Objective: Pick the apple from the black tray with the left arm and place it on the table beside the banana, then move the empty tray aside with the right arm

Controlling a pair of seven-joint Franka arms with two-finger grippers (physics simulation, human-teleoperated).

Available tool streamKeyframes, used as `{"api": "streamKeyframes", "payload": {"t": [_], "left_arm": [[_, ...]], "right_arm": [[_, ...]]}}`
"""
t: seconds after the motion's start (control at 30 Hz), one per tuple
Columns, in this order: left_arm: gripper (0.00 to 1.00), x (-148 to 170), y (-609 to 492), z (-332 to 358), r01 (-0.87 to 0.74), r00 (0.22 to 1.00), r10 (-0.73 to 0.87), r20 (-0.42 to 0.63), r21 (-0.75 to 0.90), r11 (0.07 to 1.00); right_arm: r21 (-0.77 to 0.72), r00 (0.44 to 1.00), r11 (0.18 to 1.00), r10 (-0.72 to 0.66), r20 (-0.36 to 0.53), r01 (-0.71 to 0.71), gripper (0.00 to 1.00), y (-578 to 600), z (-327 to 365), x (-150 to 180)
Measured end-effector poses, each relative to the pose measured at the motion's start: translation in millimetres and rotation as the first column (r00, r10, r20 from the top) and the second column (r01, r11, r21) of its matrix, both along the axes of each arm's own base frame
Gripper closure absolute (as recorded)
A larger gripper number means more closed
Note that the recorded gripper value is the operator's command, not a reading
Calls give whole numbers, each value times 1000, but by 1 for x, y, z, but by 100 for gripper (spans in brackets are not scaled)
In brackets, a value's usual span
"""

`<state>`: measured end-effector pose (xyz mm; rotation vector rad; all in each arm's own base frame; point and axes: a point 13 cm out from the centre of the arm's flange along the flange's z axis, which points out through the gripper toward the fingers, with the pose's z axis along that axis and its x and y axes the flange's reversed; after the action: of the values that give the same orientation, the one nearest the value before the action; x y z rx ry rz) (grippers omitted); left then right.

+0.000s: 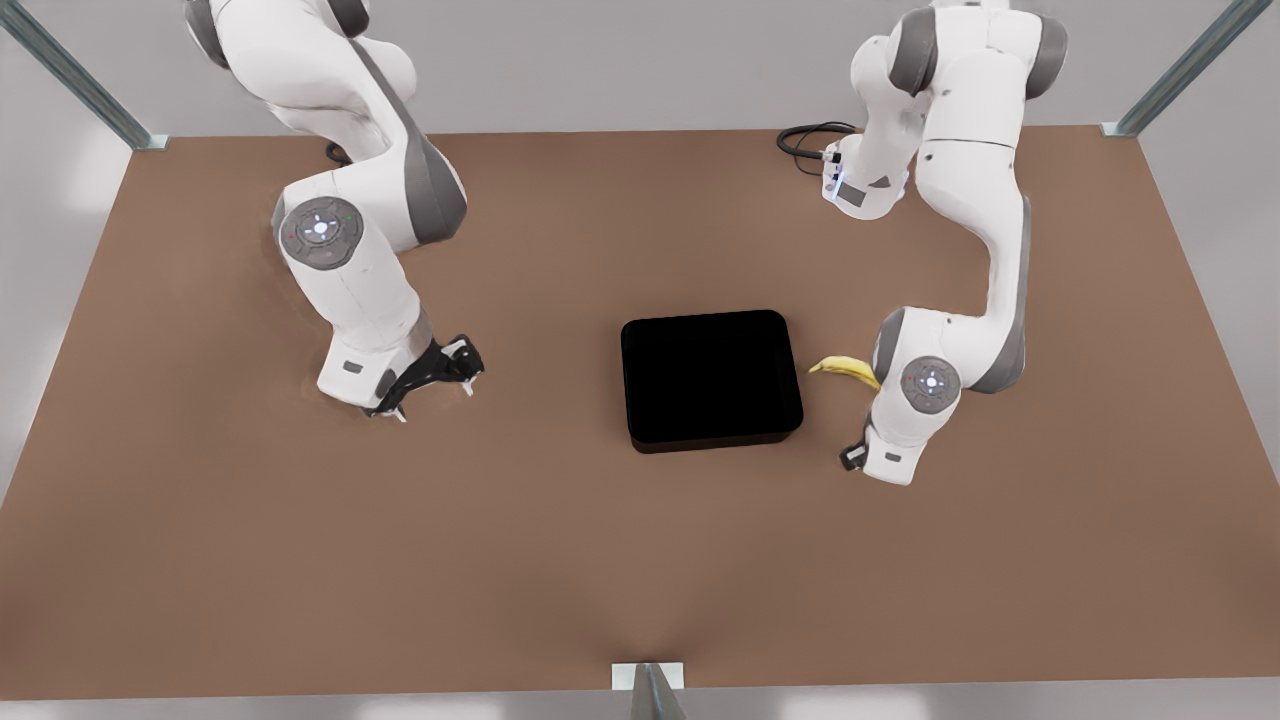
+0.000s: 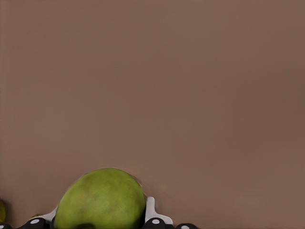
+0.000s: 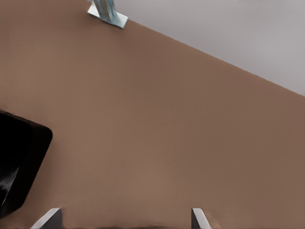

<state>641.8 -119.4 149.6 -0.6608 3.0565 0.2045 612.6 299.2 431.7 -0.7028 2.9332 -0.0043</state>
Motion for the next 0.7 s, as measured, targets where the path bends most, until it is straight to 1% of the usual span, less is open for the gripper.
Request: {"api": "streamKeyframes", "payload": {"t": [0.07, 0.1, 0.13, 0.17, 0.2, 0.33, 0.37, 0.4, 0.43, 0.47, 0.5, 0.53, 0.57, 0.63, 0.7], "left_arm": [[32, -31, 25, -54, 39, 996, -38, -80, 10, 999], [32, -48, 33, -73, 63, 993, -62, -102, 8, 998], [32, -59, 40, -85, 86, 990, -85, -109, 2, 996], [7, -62, 42, -89, 112, 989, -112, -99, -4, 994], [0, -59, 42, -88, 138, 987, -138, -80, -11, 990], [0, -37, 41, -61, 231, 973, -231, 6, -23, 973], [0, -29, 38, -36, 250, 968, -249, 39, -27, 968], [0, -15, 33, 11, 268, 960, -264, 93, -32, 963], [0, 7, 28, 72, 283, 948, -275, 159, -33, 958], [0, 38, 25, 152, 277, 935, -258, 243, -46, 960], [0, 57, 34, 221, 257, 926, -227, 301, -64, 964], [0, 60, 48, 261, 238, 929, -202, 310, -84, 968], [0, 53, 60, 277, 234, 939, -197, 283, -100, 967], [0, 35, 84, 286, 226, 957, -195, 217, -128, 966], [0, 18, 83, 285, 246, 962, -221, 161, -156, 957]], "right_arm": [[19, 995, 995, 97, -27, -97, 0, 83, 3, -45], [34, 990, 990, 140, -31, -139, 0, 121, 2, -65], [43, 987, 987, 153, -41, -152, 0, 144, -5, -76], [50, 988, 989, 145, -53, -143, 0, 157, -13, -80], [61, 991, 991, 122, -60, -119, 0, 168, -17, -81], [84, 996, 996, -14, -92, 22, 0, 192, -34, -90], [77, 993, 995, -52, -107, 61, 0, 195, -45, -90], [58, 989, 994, -87, -124, 95, 0, 196, -63, -93], [35, 984, 992, -117, -137, 123, 0, 197, -81, -99], [16, 979, 989, -145, -145, 149, 0, 196, -95, -107], [2, 974, 985, -173, -147, 175, 0, 194, -106, -114], [-4, 969, 979, -201, -145, 202, 0, 192, -113, -119], [-8, 963, 973, -228, -144, 229, 0, 191, -121, -122], [-21, 951, 961, -276, -138, 276, 0, 188, -142, -126], [-28, 940, 948, -317, -128, 316, 0, 187, -163, -127]]}}
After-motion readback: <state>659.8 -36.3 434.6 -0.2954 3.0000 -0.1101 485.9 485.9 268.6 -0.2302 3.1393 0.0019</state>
